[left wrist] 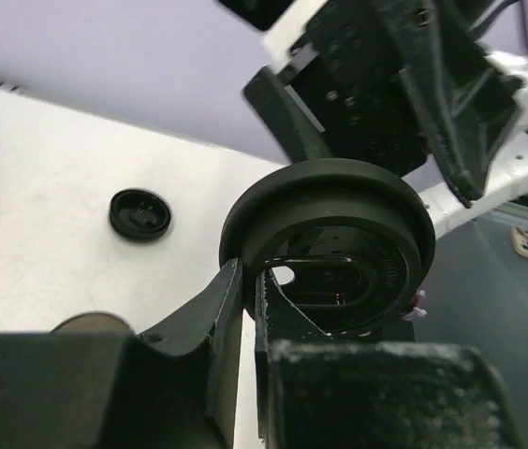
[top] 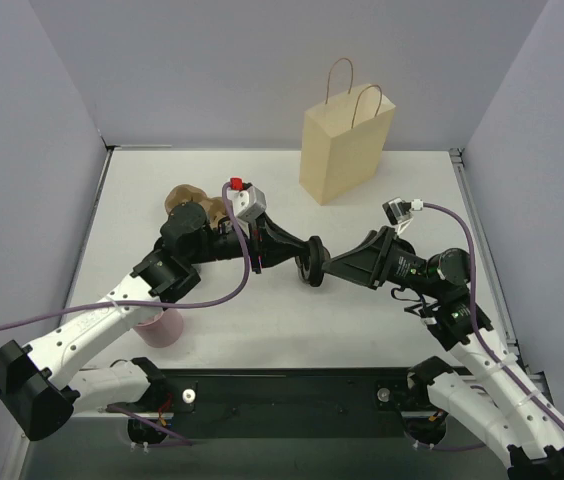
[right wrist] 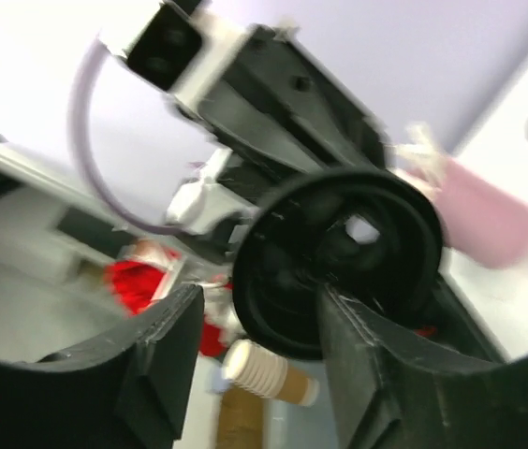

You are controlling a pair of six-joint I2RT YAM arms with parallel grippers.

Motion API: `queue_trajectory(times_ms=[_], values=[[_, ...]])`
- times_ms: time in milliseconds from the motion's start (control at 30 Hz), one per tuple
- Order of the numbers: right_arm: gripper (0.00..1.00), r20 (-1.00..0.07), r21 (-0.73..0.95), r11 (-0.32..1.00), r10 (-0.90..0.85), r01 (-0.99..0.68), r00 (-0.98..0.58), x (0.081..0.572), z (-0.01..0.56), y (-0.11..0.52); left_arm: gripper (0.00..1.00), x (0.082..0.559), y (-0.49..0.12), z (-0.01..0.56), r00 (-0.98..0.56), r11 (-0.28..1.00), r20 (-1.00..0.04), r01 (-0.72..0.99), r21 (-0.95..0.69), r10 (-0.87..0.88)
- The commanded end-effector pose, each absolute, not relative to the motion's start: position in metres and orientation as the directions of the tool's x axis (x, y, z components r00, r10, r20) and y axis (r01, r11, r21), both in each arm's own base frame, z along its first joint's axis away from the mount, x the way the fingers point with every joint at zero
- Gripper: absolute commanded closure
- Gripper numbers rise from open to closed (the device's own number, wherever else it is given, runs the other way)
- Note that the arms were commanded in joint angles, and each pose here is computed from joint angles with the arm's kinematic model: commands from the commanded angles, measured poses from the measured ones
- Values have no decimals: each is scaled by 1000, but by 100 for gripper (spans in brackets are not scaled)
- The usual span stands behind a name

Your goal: Pack the takeout coffee

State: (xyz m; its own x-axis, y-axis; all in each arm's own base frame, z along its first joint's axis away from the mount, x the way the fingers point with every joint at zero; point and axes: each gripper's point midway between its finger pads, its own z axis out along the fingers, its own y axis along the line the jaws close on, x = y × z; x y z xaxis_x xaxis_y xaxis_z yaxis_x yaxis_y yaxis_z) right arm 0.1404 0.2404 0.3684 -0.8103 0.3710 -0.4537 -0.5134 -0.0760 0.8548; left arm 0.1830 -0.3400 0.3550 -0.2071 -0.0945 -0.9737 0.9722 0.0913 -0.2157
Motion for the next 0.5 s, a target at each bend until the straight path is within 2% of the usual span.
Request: queue_trajectory(times_ms=[0,33,67,100,133,167,267,433,467], values=[[43,-620,784,256,383,-566,-685,155,351,223,100,214,-322,338,-310,356,-948,880,-315,-71],[40,-591,801,357,352,-480,-726,155,324,216,100,222,-321,325,-351,405,-936,851,-336,-39],[38,-643,759,409,344,-507,-684,156,327,209,100,229,-313,307,-405,485,-914,800,-353,3],[29,-654,744,469,368,-475,-661,164,322,201,100,234,-310,300,-432,526,-901,771,-358,20],[25,-644,741,511,358,-436,-676,162,311,195,100,242,-310,300,-447,560,-894,748,-357,27],[23,-666,719,543,360,-433,-654,164,311,189,100,251,-298,285,-491,648,-870,676,-350,43],[21,-668,682,658,381,-320,-640,173,290,168,100,270,-281,270,-569,782,-822,522,-340,23],[21,-692,582,796,375,-168,-617,182,261,136,100,289,-282,239,-674,863,-732,423,-274,98],[22,-697,567,809,373,-152,-612,184,258,132,100,294,-288,247,-675,865,-731,421,-273,98]])
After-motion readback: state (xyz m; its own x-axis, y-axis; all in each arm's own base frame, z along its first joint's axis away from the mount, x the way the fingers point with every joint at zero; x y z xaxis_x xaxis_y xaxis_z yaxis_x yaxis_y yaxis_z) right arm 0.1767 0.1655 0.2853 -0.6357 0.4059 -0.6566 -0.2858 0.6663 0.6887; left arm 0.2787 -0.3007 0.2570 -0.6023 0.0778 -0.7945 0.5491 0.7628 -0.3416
